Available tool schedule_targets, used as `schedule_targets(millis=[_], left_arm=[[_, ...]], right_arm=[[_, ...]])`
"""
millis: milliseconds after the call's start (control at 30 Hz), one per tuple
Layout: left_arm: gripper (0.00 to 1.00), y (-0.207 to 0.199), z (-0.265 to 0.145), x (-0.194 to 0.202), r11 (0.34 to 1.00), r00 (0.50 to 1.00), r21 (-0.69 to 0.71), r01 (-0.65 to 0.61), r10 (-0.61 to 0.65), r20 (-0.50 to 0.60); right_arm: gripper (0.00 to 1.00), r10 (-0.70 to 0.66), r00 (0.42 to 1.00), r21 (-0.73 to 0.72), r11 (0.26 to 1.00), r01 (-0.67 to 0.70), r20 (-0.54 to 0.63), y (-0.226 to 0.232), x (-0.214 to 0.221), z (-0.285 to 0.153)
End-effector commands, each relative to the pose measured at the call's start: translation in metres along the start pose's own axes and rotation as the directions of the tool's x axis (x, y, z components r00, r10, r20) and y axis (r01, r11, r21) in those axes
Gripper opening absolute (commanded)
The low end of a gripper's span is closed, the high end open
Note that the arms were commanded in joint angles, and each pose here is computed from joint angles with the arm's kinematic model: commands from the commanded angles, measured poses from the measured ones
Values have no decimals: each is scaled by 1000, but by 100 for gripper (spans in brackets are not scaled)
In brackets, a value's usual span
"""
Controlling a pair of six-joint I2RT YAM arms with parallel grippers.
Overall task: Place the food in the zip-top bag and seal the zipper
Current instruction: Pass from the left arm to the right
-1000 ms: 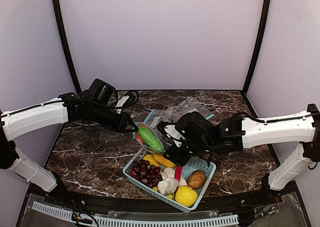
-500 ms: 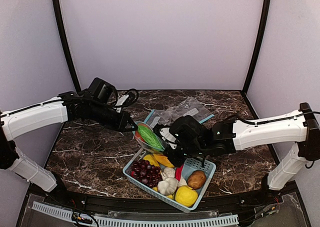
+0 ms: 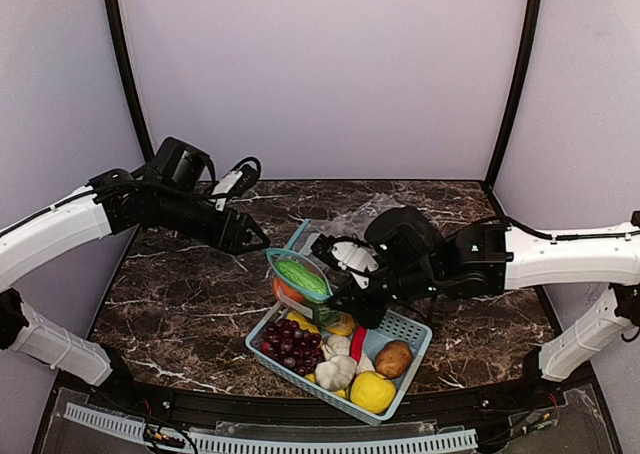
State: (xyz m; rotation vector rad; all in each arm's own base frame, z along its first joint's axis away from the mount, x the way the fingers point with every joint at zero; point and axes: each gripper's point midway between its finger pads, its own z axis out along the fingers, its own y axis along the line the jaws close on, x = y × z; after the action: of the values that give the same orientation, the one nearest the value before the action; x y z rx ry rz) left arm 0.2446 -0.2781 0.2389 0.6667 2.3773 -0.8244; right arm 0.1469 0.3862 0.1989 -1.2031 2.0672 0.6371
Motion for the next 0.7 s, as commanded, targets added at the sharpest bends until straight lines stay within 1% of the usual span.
schedule_targets(millis=[0, 33, 100, 200, 233, 267, 300, 333, 367, 467, 500, 533, 567, 600, 633, 667], left_arm=[[65, -9, -27, 6, 994, 994, 25, -106, 105, 36], [70, -11, -29, 7, 989, 988, 37, -146, 145, 44], [73, -20, -33, 11, 971, 973, 85, -223, 216, 79], [75, -46, -41, 15, 918, 935, 192, -346, 321, 153], [76, -52, -42, 14, 889, 906, 200, -411, 374, 200], [76, -62, -42, 16, 861, 887, 233, -452, 404, 224], [76, -69, -43, 13, 827, 850, 232, -512, 449, 275], [77, -77, -43, 14, 802, 829, 242, -545, 474, 297], [77, -80, -40, 12, 772, 794, 230, -593, 511, 330], [77, -90, -31, 11, 715, 735, 213, -665, 578, 354], [77, -93, -25, 11, 705, 729, 219, -675, 590, 347], [78, -99, -22, 15, 676, 706, 226, -701, 616, 350], [78, -101, -15, 16, 665, 697, 226, -712, 632, 339], [77, -108, -12, 21, 627, 663, 225, -746, 665, 343], [77, -106, -3, 24, 619, 652, 211, -757, 688, 320], [77, -112, 0, 30, 579, 616, 212, -787, 720, 319]], right_arm=[[0, -34, 998, -144, 989, 28, -44, 19, 22, 7], [0, -37, 998, -157, 987, 29, -47, 20, 25, 8], [0, -38, 998, -170, 985, 29, -49, 20, 28, 9], [0, -41, 998, -194, 981, 31, -47, 22, 28, 7], [0, -42, 998, -198, 980, 32, -45, 22, 27, 6], [0, -41, 998, -202, 979, 32, -41, 22, 26, 5], [0, -39, 999, -202, 979, 30, -39, 22, 26, 4], [0, -36, 999, -202, 979, 28, -34, 21, 25, 3], [0, -34, 999, -201, 979, 27, -32, 20, 25, 2], [0, -25, 999, -200, 980, 20, -22, 19, 25, 0], [0, -22, 1000, -198, 980, 18, -18, 18, 25, -1], [0, -20, 1000, -196, 980, 17, -14, 18, 25, -1], [0, -16, 1000, -193, 981, 14, -12, 16, 26, -2], [0, -15, 1000, -195, 981, 13, -7, 16, 25, -3], [0, -14, 1000, -196, 980, 13, -4, 16, 25, -4], [0, -12, 1000, -198, 980, 12, -1, 15, 25, -4]])
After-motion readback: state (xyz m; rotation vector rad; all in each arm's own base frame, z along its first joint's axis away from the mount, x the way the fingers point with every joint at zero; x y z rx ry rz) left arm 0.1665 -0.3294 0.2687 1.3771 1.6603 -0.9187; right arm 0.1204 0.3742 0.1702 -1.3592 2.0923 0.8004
